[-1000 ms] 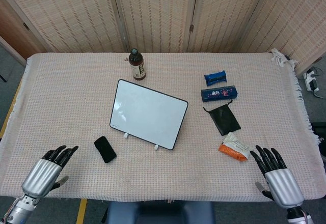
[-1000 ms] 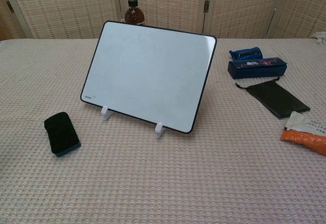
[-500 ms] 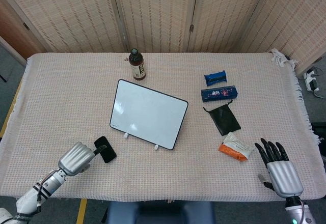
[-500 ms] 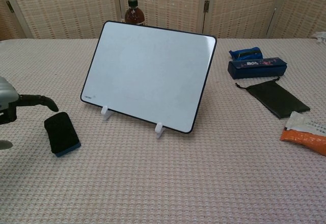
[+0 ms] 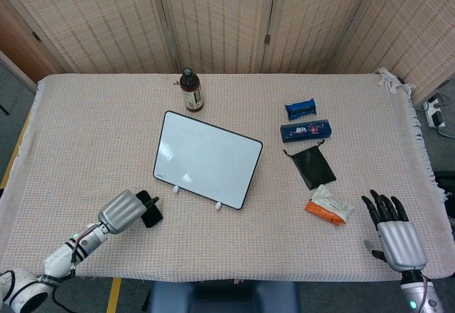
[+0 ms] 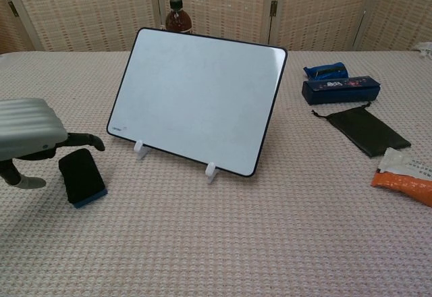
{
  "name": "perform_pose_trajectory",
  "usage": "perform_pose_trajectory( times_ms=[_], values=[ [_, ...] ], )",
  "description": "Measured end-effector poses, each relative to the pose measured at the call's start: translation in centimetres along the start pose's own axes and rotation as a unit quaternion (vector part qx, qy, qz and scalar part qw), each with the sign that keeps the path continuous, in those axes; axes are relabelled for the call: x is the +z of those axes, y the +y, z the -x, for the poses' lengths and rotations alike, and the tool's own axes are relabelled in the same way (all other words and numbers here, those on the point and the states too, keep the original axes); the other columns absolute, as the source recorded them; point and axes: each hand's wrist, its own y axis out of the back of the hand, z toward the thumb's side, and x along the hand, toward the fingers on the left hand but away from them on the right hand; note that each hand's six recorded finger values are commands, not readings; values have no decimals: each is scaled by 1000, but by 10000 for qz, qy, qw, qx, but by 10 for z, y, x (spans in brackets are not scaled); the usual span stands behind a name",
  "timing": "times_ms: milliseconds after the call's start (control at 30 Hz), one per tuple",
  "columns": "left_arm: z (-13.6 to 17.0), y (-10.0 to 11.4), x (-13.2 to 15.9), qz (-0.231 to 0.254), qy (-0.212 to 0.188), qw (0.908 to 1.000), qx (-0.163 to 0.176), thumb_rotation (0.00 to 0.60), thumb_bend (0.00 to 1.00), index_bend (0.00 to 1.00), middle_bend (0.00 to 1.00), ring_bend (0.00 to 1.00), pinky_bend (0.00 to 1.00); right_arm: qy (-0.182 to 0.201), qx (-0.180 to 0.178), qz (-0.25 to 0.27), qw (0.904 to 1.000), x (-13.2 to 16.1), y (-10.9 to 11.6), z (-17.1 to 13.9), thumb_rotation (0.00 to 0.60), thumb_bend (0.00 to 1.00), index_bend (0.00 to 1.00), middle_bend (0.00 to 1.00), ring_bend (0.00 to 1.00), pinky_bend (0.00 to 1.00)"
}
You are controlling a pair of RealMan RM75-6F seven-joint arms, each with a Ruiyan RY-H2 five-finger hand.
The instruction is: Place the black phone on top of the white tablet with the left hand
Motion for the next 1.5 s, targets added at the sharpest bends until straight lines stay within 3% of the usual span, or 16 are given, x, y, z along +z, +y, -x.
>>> perform_pose_trajectory(
  times_ms=[500,600,733,967,1167,1333,1433,1500],
  values=[
    [-16,-12,7,-193,-141,9994,-239,600,281,226,1000,943,1000,-81,-10,45,10000,-4,1,-3,600,295,0,0,0,0],
    [-16,-14,7,-206,-146,9994,-250,600,281,293,1000,943,1000,-79,2,48,10000,-4,1,-2,600,295,0,0,0,0],
    [-17,-15,6,-233,-127,9994,-215,600,282,454,1000,943,1000,-73,15,45,10000,-4,1,-2,600,294,0,0,0,0],
    [-16,-17,8,-233,-160,9995,-153,600,286,600,1000,945,1000,-50,14,41,10000,-2,0,-4,600,295,0,0,0,0],
    [-11,-2,8,-172,-76,9996,220,600,291,666,1000,949,1000,-25,14,43,10000,-2,1,-4,600,295,0,0,0,0],
    [-3,17,1,239,285,9967,727,600,292,670,1000,961,1000,24,-26,77,10000,-1,3,-7,600,294,0,0,0,0],
    [1,30,-7,739,725,9878,1165,600,292,676,1000,966,1000,87,-37,90,9999,1,4,-10,600,294,0,0,0,0],
    [0,39,-12,1141,1066,9770,1454,600,294,677,1000,966,1000,121,-41,102,9999,2,4,-12,600,295,0,0,0,0]
  ],
)
